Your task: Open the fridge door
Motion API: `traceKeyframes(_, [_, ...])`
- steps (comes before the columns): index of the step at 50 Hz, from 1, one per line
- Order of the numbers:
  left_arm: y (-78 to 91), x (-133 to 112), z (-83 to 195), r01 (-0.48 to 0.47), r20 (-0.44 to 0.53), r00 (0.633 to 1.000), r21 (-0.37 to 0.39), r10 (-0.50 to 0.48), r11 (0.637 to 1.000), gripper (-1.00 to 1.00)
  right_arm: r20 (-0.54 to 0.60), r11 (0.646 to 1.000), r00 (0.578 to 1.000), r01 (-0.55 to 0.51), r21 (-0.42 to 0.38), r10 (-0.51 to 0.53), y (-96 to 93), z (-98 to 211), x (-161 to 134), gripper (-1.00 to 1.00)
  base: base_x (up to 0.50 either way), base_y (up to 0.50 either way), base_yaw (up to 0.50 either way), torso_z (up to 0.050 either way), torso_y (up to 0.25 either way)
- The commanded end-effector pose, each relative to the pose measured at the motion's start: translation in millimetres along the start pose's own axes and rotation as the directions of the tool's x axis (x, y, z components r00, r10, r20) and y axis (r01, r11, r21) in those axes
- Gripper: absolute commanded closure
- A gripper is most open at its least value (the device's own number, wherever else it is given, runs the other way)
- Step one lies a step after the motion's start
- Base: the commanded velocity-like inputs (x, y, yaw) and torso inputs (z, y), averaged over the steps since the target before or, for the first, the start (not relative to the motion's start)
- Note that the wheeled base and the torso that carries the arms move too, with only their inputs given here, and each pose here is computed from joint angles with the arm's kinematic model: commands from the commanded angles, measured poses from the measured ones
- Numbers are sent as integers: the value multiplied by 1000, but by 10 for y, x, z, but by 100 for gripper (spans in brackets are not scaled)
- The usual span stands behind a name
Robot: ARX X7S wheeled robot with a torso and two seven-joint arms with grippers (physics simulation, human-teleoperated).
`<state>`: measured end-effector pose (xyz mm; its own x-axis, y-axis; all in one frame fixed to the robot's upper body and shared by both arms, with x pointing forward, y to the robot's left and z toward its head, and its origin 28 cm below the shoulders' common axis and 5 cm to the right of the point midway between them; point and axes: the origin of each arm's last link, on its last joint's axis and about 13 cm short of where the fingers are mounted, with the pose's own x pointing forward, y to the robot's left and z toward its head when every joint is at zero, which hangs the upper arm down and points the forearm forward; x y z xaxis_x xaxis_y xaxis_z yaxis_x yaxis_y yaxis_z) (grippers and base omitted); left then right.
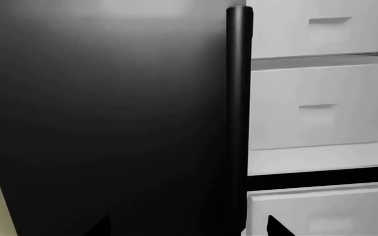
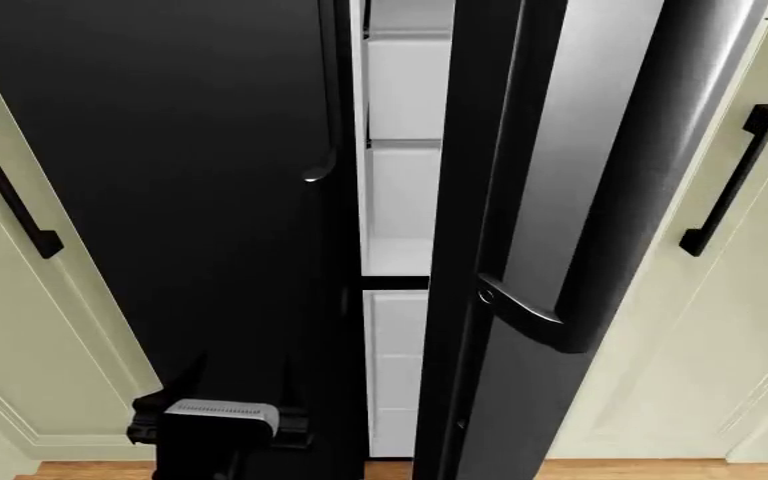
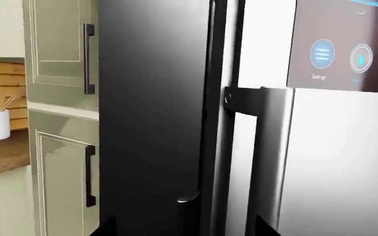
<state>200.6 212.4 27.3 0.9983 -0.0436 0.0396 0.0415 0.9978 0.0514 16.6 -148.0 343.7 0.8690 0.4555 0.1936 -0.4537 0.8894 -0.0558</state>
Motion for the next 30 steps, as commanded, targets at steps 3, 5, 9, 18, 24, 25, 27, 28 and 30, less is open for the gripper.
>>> traceKeyframes(3, [5,-4,12,1,1,1000,-4,-1,1000,-100,84,997,994,-69,-32,71,43,67,36,-100,0,0,0,0,0])
traceKeyframes(5, [3,-6,11,1,1,1000,-3,-1,1000,-100,93,997,992,-78,-30,80,36,70,50,-100,0,0,0,0,0])
traceKeyframes(9, [0,-10,8,4,1,1000,-3,-4,1000,-100,103,995,990,-97,-28,99,17,72,87,-100,0,0,0,0,0])
traceKeyframes(18, [3,-11,9,6,2,1000,-5,-6,1000,-100,65,983,985,-165,81,160,-108,9,321,-100,0,0,0,0,0])
traceKeyframes(24, [13,-8,20,4,3,1000,-10,-4,1000,-100,-49,964,997,-42,263,57,-348,-226,411,-100,0,0,0,0,0])
traceKeyframes(25, [14,-6,21,4,3,1000,-11,-4,1000,-100,31,950,986,147,276,-162,-439,-358,422,-100,0,0,0,0,0])
traceKeyframes(27, [17,-5,23,3,3,1000,-12,-3,1000,-100,-5,776,954,247,581,-300,-424,-506,517,-100,0,0,0,0,0])
traceKeyframes(28, [18,-5,26,3,4,1000,-13,-3,1000,-100,-7,715,966,195,671,-258,-373,-553,641,-100,0,0,0,0,0])
traceKeyframes(30, [20,-4,28,2,4,1000,-14,-2,1000,-100,92,748,995,-43,662,-24,-202,-467,874,-100,0,0,0,0,0])
